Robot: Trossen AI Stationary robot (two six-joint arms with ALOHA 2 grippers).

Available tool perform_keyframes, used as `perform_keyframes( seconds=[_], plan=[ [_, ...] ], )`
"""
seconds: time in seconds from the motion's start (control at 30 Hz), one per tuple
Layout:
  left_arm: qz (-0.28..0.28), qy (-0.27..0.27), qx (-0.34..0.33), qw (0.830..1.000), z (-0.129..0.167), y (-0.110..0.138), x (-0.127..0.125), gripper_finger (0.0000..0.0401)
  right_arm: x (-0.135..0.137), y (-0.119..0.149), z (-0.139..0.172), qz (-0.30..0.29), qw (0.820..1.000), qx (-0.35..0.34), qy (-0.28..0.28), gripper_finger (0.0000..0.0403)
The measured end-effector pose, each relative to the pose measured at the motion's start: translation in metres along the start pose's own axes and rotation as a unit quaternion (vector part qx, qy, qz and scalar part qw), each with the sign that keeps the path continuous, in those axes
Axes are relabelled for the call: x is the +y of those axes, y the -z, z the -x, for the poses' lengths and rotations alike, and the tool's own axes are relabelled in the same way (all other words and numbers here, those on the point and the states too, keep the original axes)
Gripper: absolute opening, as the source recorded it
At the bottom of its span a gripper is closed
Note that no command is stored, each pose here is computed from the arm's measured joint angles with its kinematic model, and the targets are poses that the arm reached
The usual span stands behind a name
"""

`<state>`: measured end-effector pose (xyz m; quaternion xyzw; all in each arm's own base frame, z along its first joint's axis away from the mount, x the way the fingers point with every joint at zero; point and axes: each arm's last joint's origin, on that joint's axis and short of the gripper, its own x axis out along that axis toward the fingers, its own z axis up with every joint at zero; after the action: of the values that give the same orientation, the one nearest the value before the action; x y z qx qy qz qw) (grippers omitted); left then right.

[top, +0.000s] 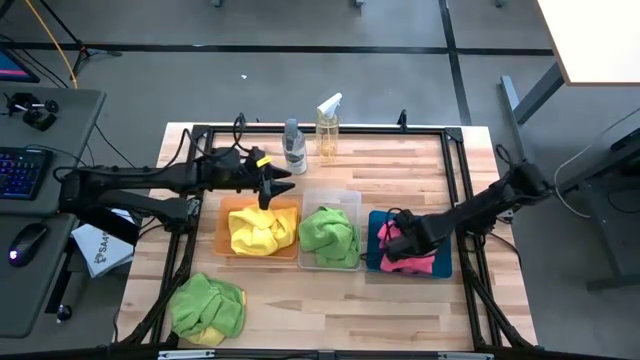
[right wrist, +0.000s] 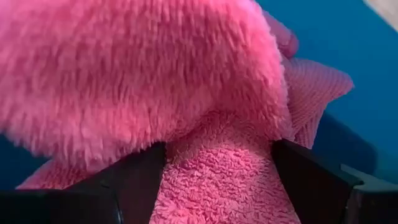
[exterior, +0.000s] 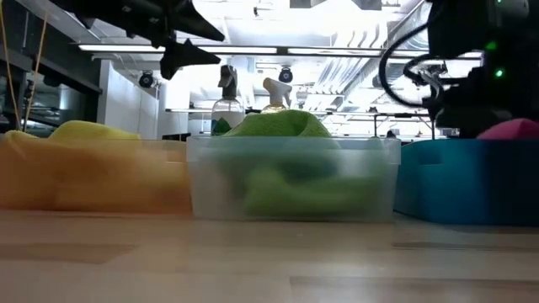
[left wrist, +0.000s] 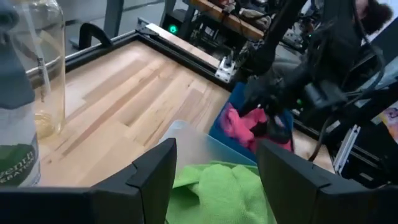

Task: Sort microfiber towel by color & place in baskets
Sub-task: Put the pink microfiber cloth into the blue bin

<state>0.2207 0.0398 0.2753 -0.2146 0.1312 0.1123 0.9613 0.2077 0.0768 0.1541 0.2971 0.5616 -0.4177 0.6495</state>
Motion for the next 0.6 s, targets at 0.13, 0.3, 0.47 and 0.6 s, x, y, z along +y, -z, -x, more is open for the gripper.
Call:
perform_keyframes(
  seconds=[0.13, 0.3, 0.47, 0.6],
  plan=[
    [0.030, 0.025, -0.039, 0.998, 0.008, -0.010, -0.005, 0.0206, 0.005, -0.002, 0.014, 0.000, 1.000, -0.009, -0.005, 0.0298],
    [0.033, 0.064, -0.096, 0.993, 0.030, -0.034, -0.016, 0.0206, 0.005, -0.011, 0.068, 0.003, 0.994, -0.104, -0.035, 0.0298],
    [0.020, 0.139, -0.064, 0.988, 0.045, -0.032, -0.027, 0.0206, 0.004, -0.024, 0.117, 0.043, 0.968, -0.229, -0.096, 0.0298],
    [0.061, 0.215, 0.107, 0.969, 0.049, 0.000, -0.047, 0.0206, 0.010, -0.031, 0.140, 0.079, 0.936, -0.317, -0.130, 0.0298]
  ],
)
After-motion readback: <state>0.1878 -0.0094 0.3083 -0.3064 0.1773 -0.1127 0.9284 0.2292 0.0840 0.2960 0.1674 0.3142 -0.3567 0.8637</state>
